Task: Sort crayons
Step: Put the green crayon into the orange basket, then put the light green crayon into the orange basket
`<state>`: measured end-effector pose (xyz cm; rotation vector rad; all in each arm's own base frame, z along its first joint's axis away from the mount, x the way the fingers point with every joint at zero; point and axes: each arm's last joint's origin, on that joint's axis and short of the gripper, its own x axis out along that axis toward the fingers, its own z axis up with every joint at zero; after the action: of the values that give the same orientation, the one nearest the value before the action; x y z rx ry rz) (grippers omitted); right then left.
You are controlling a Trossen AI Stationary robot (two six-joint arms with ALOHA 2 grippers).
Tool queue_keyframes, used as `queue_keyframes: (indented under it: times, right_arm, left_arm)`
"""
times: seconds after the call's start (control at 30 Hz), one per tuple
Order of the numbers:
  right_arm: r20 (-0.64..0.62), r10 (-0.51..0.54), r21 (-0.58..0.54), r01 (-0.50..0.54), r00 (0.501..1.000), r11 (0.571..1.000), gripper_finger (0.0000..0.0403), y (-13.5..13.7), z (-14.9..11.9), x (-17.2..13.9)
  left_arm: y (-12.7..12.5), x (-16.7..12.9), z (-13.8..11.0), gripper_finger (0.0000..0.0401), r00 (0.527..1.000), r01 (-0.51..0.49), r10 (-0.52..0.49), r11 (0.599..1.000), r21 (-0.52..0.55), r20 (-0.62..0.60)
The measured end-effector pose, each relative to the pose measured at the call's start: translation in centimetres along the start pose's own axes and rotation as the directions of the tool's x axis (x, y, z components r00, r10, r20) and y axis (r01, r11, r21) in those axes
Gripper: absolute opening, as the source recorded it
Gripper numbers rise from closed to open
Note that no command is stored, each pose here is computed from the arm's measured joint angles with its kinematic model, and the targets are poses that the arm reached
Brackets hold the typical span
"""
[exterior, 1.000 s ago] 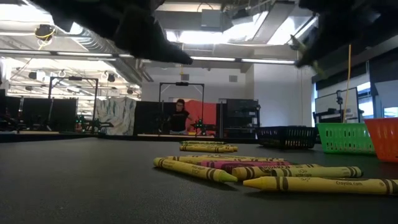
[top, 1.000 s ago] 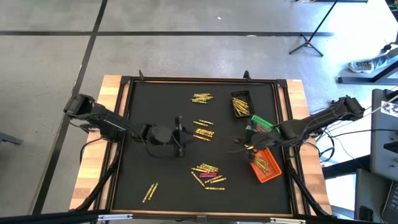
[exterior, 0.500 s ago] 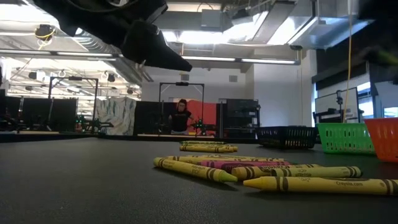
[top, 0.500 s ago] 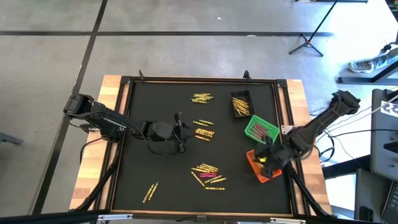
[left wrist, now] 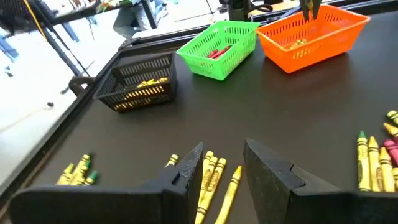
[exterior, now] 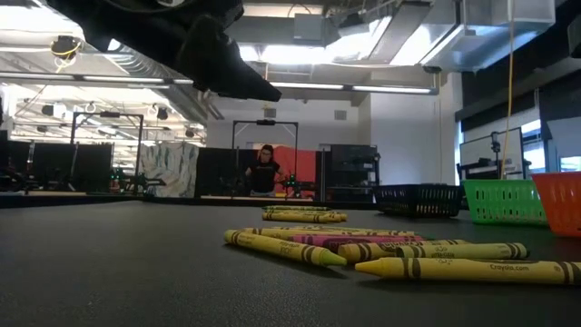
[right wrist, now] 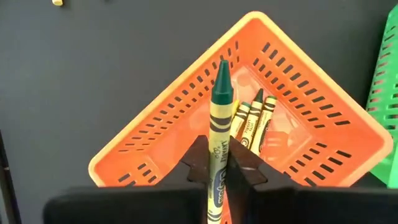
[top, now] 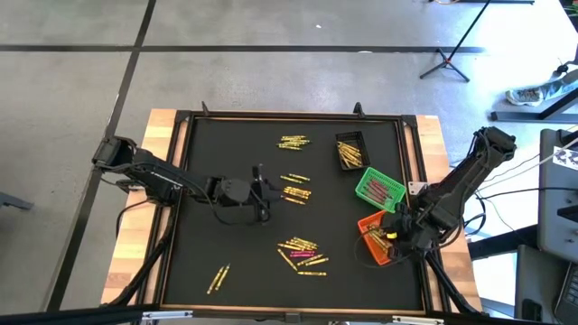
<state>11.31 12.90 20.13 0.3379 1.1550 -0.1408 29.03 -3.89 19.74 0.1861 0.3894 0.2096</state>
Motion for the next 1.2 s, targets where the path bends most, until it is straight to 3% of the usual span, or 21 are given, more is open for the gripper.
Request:
queue_keyframes:
  times: [0.33,0.5,0.6,0.73,0.8,0.87,1.07,1.2]
  right_arm:
    - [-0.004,0.009,-0.009,-0.009,1.000,1.000,0.0185,0.1,0.0,0.0]
    - [0.205,0.037,-0.084,-0.020,0.978,0.996,0.0220,0.9,1.0,-0.2]
    - [0.398,0.023,-0.166,0.047,0.917,0.985,0.0223,1.5,1.8,-0.4]
    - [0.628,-0.027,-0.253,0.237,0.778,0.938,0.0225,2.5,2.9,-0.6]
    - [0.709,-0.071,-0.259,0.352,0.702,0.899,0.0225,2.9,3.7,-0.5]
    - [0.747,-0.102,-0.243,0.412,0.657,0.878,0.0225,3.2,4.6,-0.3]
    - [0.753,-0.177,-0.188,0.465,0.634,0.865,0.0225,3.3,6.7,1.9]
    - [0.732,-0.248,-0.168,0.521,0.634,0.837,0.0225,3.1,7.4,3.9]
  left_arm:
    - [-1.1,-0.5,-0.5,0.0101,0.999,0.004,-0.011,0.990,-0.144,-0.051]
    - [-2.5,-2.1,0.2,0.0101,0.991,0.041,-0.074,0.963,-0.267,-0.114]
    - [-3.3,-3.6,0.4,0.0101,0.966,0.016,-0.106,0.933,-0.359,-0.234]
    - [-4.8,-5.9,0.2,0.0101,0.891,-0.055,-0.186,0.861,-0.505,-0.414]
    - [-5.8,-6.9,-0.2,0.0101,0.845,-0.082,-0.257,0.805,-0.588,-0.469]
    - [-6.8,-7.8,-0.5,0.0101,0.802,-0.111,-0.324,0.746,-0.657,-0.503]
    - [-9.9,-10.3,-1.1,0.0101,0.730,-0.175,-0.445,0.613,-0.771,-0.519]
    - [-11.8,-11.4,-2.1,0.0101,0.688,-0.200,-0.476,0.601,-0.774,-0.547]
